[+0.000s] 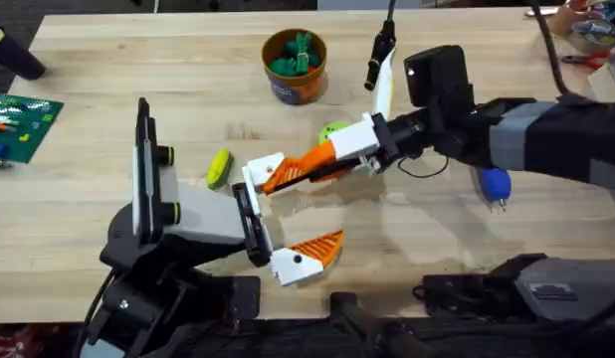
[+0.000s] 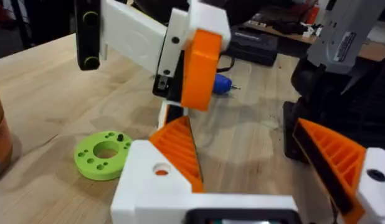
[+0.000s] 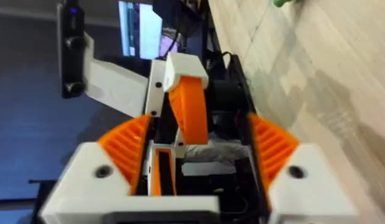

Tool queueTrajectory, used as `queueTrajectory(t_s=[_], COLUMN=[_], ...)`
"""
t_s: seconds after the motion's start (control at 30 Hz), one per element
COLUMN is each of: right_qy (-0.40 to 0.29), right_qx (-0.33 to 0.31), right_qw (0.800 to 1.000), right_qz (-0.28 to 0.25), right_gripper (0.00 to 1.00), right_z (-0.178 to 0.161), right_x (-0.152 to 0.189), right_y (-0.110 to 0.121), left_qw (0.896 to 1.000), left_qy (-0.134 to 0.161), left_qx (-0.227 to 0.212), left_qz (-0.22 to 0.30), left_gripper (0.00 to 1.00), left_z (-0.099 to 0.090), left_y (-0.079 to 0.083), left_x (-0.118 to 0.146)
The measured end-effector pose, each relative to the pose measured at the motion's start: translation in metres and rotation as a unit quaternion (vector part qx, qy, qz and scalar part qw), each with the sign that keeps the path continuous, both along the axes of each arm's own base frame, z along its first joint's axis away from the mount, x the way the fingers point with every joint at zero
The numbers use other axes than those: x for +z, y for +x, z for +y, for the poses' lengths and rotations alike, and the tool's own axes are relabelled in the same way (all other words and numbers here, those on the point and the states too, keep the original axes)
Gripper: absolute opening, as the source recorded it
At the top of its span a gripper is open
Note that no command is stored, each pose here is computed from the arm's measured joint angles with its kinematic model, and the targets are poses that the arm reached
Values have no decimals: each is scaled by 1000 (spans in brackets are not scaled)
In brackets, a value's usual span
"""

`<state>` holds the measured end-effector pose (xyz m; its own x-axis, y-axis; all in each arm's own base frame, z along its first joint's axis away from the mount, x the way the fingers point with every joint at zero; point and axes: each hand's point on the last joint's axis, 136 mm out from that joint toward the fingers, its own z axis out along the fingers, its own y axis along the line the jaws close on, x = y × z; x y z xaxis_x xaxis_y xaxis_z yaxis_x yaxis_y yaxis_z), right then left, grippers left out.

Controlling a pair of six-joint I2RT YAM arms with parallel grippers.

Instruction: Pick up the gripper from the table and insert it into the empty holder that is missing its gripper. Then pick up a screw, insert it into the mounting hole, and use the screwdriver to tighten it. Finally, clean up the table by picking up the vegetable and placing it into the bucket.

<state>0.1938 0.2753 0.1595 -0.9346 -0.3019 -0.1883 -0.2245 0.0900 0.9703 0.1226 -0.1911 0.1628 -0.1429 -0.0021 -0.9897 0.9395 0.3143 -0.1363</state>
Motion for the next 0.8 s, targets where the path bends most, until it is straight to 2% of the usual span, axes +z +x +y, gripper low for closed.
queueTrajectory(t_s=[0.07, 0.13, 0.23, 0.27, 0.8], right_qy=[1, 1, 4, 7, -9], right_qx=[1, 2, 6, 9, 13], right_qw=[1000, 1000, 1000, 1000, 999], right_qz=[4, 9, 15, 17, 35], right_gripper=[710, 425, 78, 30, 16], right_z=[0, 0, 0, -1, 4], right_x=[1, 1, 3, 4, 0], right_y=[-1, -1, -3, -4, -10], left_qw=[1000, 1000, 1000, 1000, 1000], left_qy=[0, 0, 0, 0, -1], left_qx=[0, 0, 0, 0, 5], left_qz=[0, 0, 1, 1, 7], left_gripper=[988, 988, 988, 988, 988], left_z=[0, 0, 0, 0, 1], left_y=[0, 0, 0, 0, 1], left_x=[0, 0, 0, 0, 0])
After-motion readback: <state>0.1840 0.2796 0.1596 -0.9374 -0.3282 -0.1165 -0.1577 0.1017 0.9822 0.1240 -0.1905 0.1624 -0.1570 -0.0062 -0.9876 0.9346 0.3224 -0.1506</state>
